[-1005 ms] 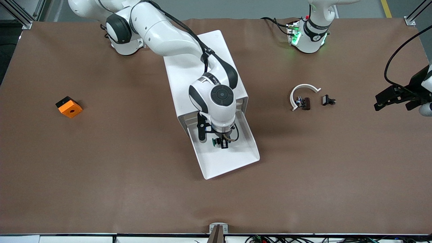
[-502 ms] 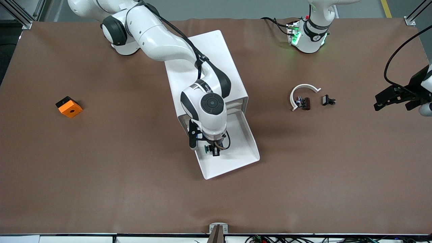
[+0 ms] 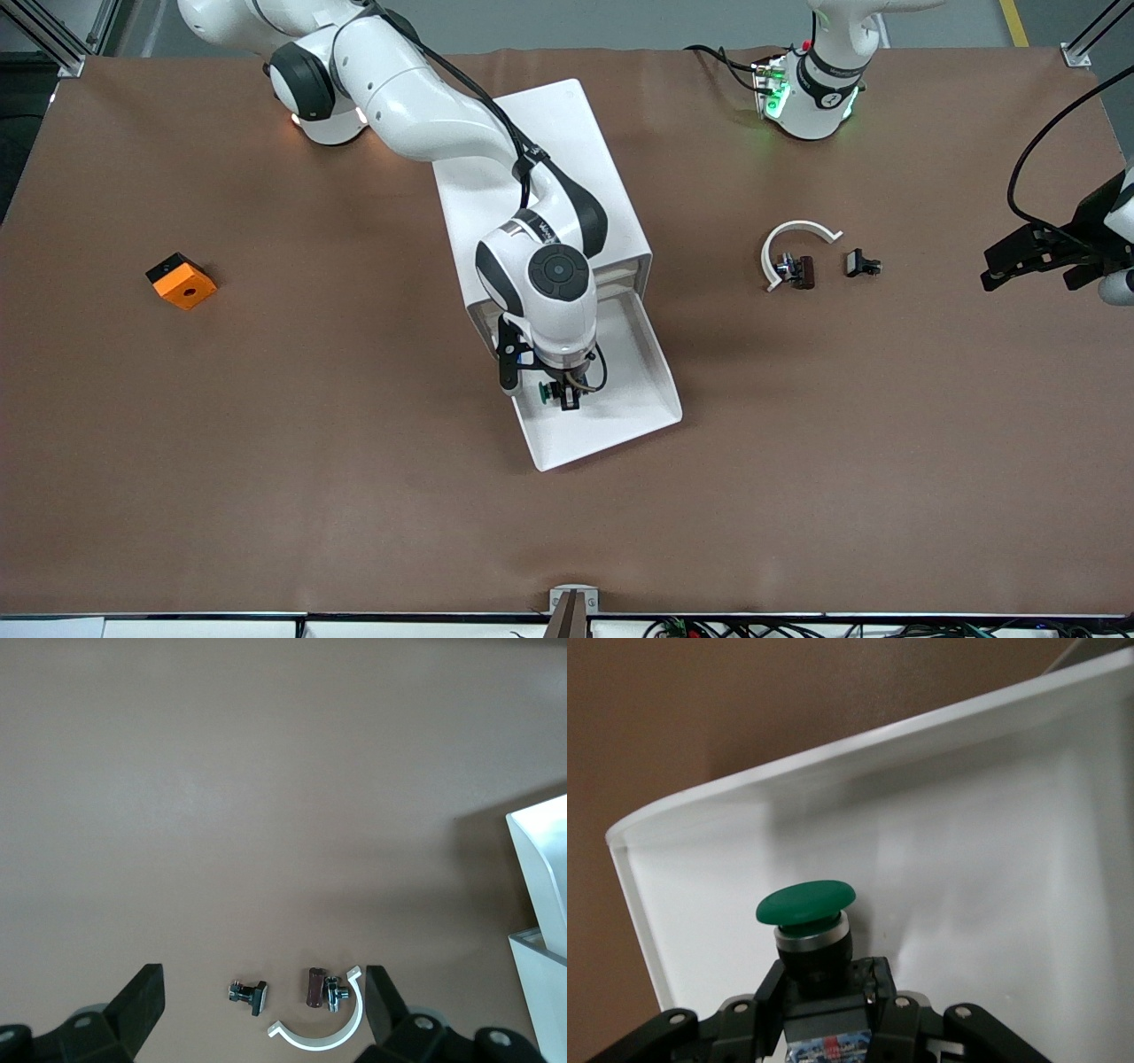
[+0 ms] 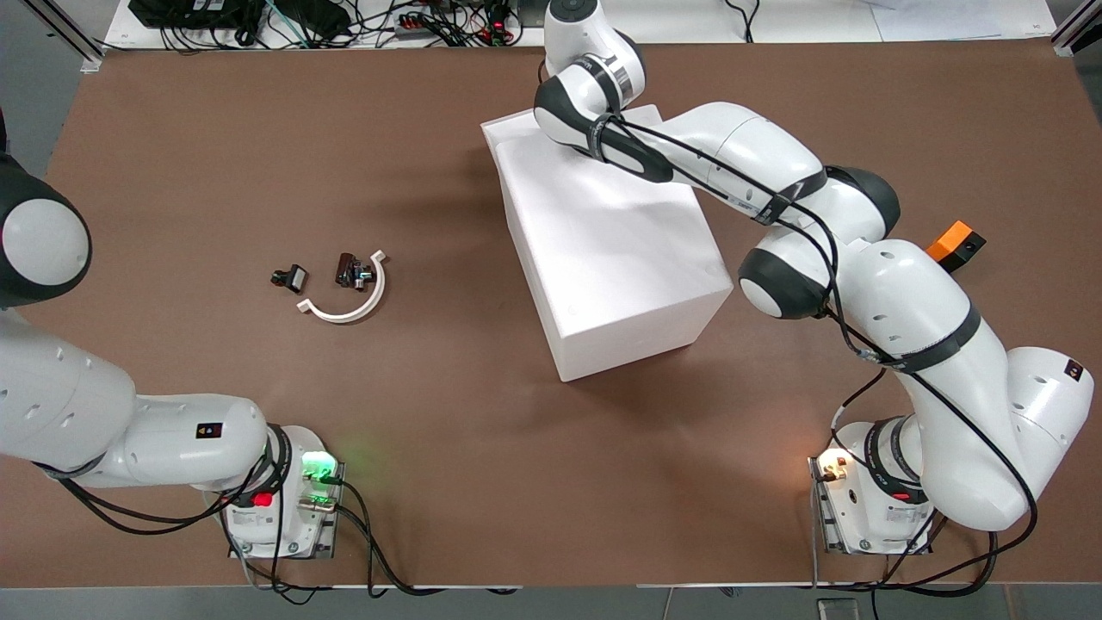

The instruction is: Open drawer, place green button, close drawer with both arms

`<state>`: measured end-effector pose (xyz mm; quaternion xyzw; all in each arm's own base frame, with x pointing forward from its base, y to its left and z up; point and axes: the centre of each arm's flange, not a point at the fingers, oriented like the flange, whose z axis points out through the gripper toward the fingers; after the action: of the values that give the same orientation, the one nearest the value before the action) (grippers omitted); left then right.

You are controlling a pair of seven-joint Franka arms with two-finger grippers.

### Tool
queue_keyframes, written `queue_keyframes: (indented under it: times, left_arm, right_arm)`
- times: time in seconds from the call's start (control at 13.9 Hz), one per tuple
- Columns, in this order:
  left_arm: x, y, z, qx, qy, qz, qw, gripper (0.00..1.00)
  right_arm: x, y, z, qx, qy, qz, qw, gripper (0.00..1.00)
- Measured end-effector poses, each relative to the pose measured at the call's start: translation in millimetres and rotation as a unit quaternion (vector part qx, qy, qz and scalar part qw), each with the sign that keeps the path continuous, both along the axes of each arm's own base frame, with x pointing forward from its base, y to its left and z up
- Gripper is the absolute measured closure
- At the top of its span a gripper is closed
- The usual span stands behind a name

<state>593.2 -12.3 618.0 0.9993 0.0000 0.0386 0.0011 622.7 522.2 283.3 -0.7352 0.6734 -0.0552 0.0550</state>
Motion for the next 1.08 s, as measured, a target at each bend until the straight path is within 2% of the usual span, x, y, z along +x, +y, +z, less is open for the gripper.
queue_keyframes:
  times: [0.93, 1.08]
  left_arm:
    - [0.0, -0.1, 0.0, 0.0, 0.0, 0.0, 1.0, 0.0]
    - [0.0, -0.1, 0.0, 0.0, 0.0, 0.0, 1.0, 0.0]
  right_arm:
    - [-7.1, 9.3, -9.0, 0.006, 0.006, 0.016, 1.0, 0.58]
    - [-8.1, 11.1, -9.0, 0.009, 0.006, 0.018, 1.0, 0.43]
